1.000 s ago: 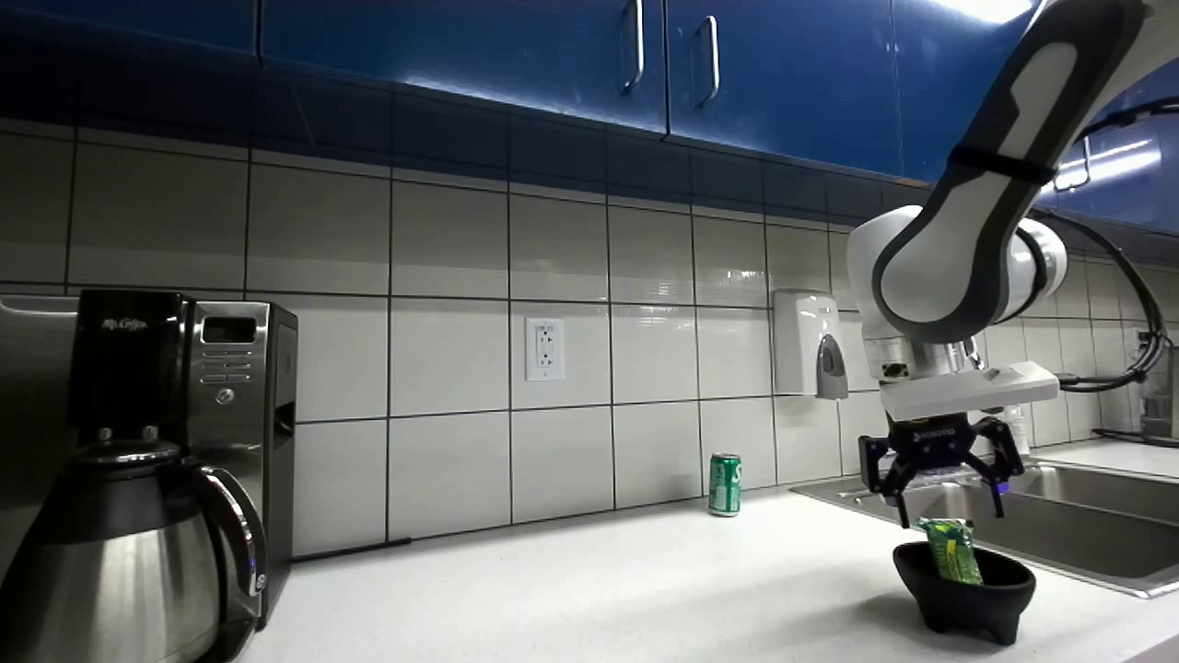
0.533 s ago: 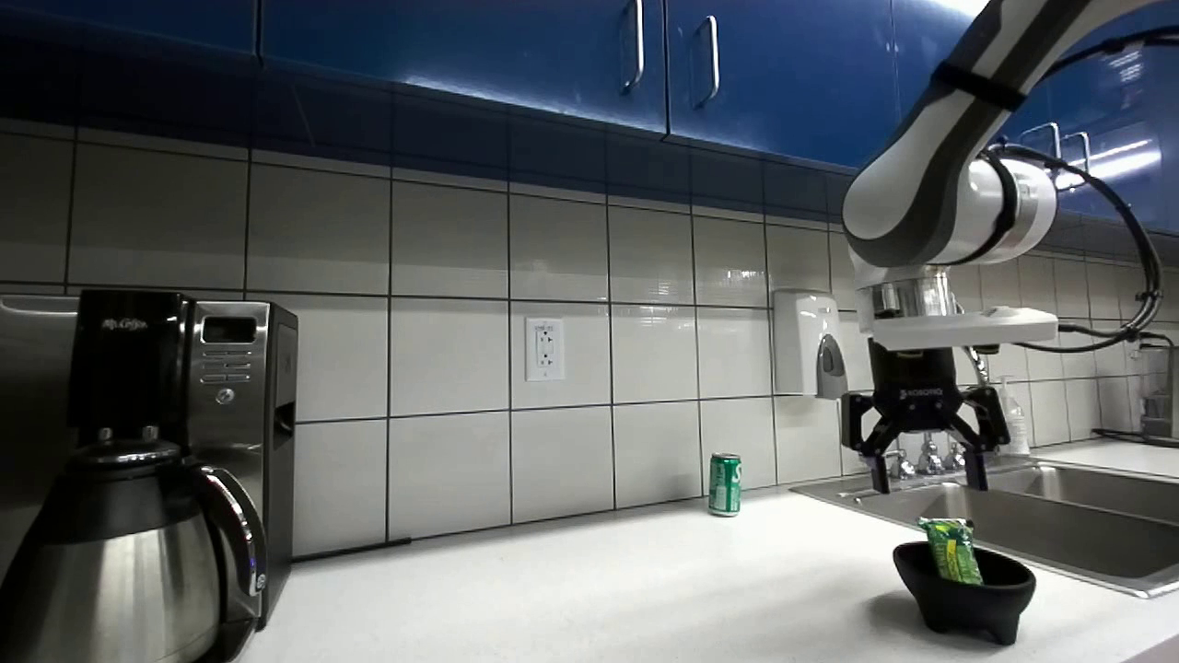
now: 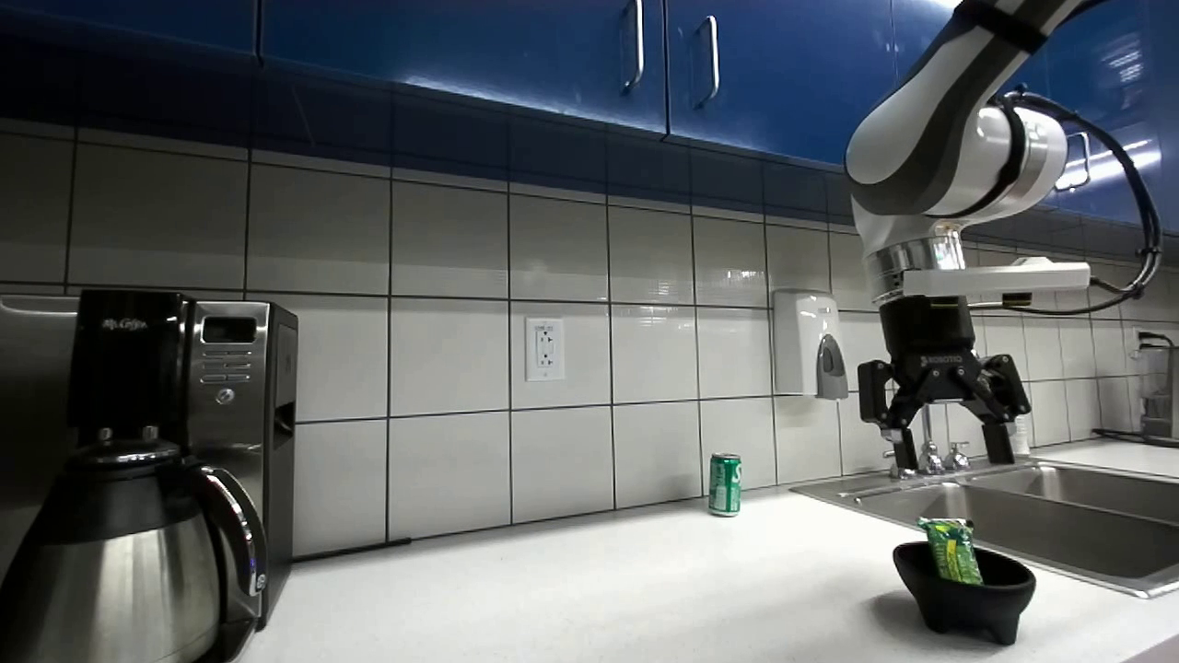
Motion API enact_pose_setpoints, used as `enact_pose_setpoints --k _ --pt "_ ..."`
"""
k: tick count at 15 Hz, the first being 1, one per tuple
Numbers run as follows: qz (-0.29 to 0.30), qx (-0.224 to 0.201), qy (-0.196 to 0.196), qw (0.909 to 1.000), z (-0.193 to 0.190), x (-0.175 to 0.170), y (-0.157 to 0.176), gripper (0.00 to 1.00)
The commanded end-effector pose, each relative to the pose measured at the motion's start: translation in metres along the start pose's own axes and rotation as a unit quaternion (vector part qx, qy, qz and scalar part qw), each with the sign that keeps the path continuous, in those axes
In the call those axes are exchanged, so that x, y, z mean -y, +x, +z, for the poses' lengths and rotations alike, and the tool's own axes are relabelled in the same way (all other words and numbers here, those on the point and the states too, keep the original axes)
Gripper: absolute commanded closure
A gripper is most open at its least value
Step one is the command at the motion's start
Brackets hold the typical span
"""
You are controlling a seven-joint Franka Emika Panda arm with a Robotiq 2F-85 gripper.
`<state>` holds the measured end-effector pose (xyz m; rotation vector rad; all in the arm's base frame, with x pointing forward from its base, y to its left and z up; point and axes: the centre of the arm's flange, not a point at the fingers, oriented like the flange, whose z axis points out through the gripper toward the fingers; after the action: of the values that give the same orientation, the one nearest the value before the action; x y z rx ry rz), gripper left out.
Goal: Pick up the green rectangular object and put it in the black bowl
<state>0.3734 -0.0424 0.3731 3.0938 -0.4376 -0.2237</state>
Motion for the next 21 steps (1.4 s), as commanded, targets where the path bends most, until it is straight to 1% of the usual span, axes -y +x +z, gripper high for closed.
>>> enact_pose_setpoints --k 1,6,11,12,21 --pt "-0.054 0.002 -0.011 0.9985 -0.009 0.010 -0.015 0.00" --pt "-0.091 -0.004 -0.018 0.9957 -0.011 0.022 -0.019 0.00" --pt "-0.093 -0.003 -0.019 0.9955 -0.014 0.022 -0.018 0.00" --pt "-0.080 -0.006 -0.012 0.9967 -0.006 0.023 -0.009 0.00" --pt "-0.081 -0.003 -0.013 0.9966 -0.006 0.023 -0.010 0.00"
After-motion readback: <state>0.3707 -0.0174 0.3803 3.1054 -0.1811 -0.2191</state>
